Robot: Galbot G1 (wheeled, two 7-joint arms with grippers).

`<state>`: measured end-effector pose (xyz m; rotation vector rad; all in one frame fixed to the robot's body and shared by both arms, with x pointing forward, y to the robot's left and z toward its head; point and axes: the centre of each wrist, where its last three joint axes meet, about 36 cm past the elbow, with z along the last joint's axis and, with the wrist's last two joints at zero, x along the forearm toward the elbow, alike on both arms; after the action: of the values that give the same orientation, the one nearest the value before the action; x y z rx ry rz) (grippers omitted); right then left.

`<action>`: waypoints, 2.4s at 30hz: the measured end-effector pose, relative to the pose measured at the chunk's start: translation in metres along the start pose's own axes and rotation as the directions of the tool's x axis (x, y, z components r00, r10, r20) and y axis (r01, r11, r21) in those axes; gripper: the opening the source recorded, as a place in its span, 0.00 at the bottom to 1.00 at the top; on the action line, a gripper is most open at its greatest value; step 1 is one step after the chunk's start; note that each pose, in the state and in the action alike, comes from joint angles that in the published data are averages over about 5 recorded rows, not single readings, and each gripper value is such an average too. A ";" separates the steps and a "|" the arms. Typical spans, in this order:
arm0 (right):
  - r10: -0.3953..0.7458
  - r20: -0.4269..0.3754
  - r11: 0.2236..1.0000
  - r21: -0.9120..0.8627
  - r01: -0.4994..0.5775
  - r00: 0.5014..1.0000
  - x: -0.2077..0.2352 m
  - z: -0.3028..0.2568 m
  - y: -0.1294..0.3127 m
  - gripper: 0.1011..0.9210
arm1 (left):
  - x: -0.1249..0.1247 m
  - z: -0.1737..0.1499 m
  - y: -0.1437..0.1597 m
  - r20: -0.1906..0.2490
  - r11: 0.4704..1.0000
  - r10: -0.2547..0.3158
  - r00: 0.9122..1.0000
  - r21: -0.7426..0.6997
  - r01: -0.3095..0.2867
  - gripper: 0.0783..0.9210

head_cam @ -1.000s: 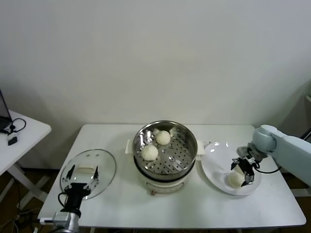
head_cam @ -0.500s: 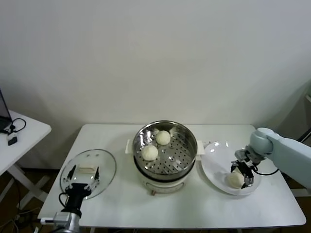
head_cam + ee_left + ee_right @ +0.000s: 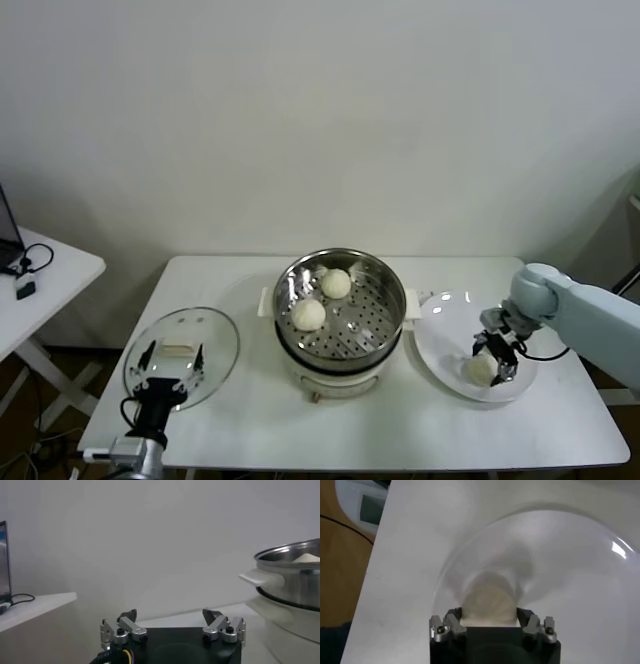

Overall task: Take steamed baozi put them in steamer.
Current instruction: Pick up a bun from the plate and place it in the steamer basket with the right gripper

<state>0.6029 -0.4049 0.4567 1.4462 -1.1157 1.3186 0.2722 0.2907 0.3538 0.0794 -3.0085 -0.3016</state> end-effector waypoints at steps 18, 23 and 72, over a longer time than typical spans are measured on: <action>0.175 -0.038 0.934 0.324 -0.153 0.984 0.139 -0.056 -0.031 0.76 | -0.002 0.000 -0.002 -0.001 1.000 0.021 1.000 -0.015 -0.021 0.88; 0.278 -0.083 0.824 0.532 -0.193 0.957 0.205 -0.103 -0.041 0.76 | -0.004 -0.002 -0.004 0.005 0.999 0.029 1.000 -0.021 -0.029 0.88; 0.162 -0.090 0.149 0.987 0.066 0.983 0.120 -0.360 -0.033 0.76 | 0.002 0.000 0.005 -0.022 0.999 0.029 0.999 0.042 -0.028 0.88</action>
<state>0.5575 -0.0553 0.6012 2.1034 0.0853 2.4164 0.2698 0.2955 0.3548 0.0439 -2.9907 -0.2343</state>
